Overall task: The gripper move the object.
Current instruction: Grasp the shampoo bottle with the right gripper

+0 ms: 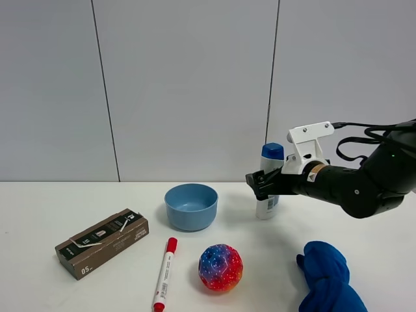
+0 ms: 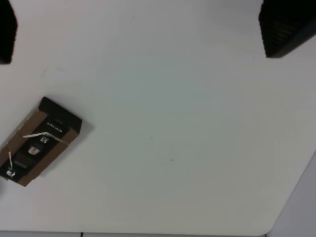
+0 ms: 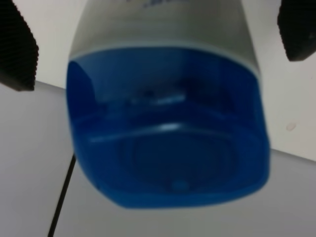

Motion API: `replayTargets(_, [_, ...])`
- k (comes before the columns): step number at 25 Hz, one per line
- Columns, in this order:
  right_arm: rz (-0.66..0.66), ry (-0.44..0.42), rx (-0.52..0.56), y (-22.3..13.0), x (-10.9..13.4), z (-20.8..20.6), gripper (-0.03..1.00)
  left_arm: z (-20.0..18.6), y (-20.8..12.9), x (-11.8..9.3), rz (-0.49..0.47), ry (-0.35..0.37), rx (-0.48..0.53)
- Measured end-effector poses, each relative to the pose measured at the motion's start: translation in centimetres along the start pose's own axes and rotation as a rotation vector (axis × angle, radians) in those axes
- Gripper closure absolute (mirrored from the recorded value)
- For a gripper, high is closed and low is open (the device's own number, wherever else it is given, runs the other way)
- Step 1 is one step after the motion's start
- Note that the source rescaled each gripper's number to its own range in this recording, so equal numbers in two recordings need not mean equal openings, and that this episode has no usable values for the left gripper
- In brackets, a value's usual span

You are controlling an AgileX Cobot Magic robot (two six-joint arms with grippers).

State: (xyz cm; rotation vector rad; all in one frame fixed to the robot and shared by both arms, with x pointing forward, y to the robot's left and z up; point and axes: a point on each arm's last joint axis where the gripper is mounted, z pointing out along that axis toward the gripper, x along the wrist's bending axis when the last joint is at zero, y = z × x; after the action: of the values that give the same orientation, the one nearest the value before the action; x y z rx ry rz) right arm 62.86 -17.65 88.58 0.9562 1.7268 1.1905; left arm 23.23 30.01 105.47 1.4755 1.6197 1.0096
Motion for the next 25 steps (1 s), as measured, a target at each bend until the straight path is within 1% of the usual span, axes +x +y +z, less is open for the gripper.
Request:
replayTargets(5, [0.006, 0.016, 0.011, -0.8, 0.2, 0.9, -0.03, 0.0, 0.0, 0.0, 0.000, 0.000, 0.000])
replayTargets(19, [0.022, 0.030, 0.054, -2.9, 0.7, 1.3, -0.02, 0.0, 0.0, 0.0, 0.000, -0.001, 0.000])
replayTargets(21, [0.023, 0.029, 0.053, -2.9, 0.7, 1.3, 0.02, 0.0, 0.0, 0.0, 0.000, -0.001, 0.000])
replayTargets(23, [0.024, 0.029, 0.051, -2.9, 0.7, 1.3, 0.09, 0.0, 0.0, 0.0, 0.000, -0.001, 0.000])
replayTargets(24, [0.025, 0.029, 0.049, -2.9, 0.7, 1.3, 0.15, 0.0, 0.0, 0.0, 0.000, -0.001, 0.000])
replayTargets(25, [0.025, 0.028, 0.045, -2.9, 0.7, 1.3, 0.22, 0.0, 0.0, 0.0, 0.000, -0.001, 0.000])
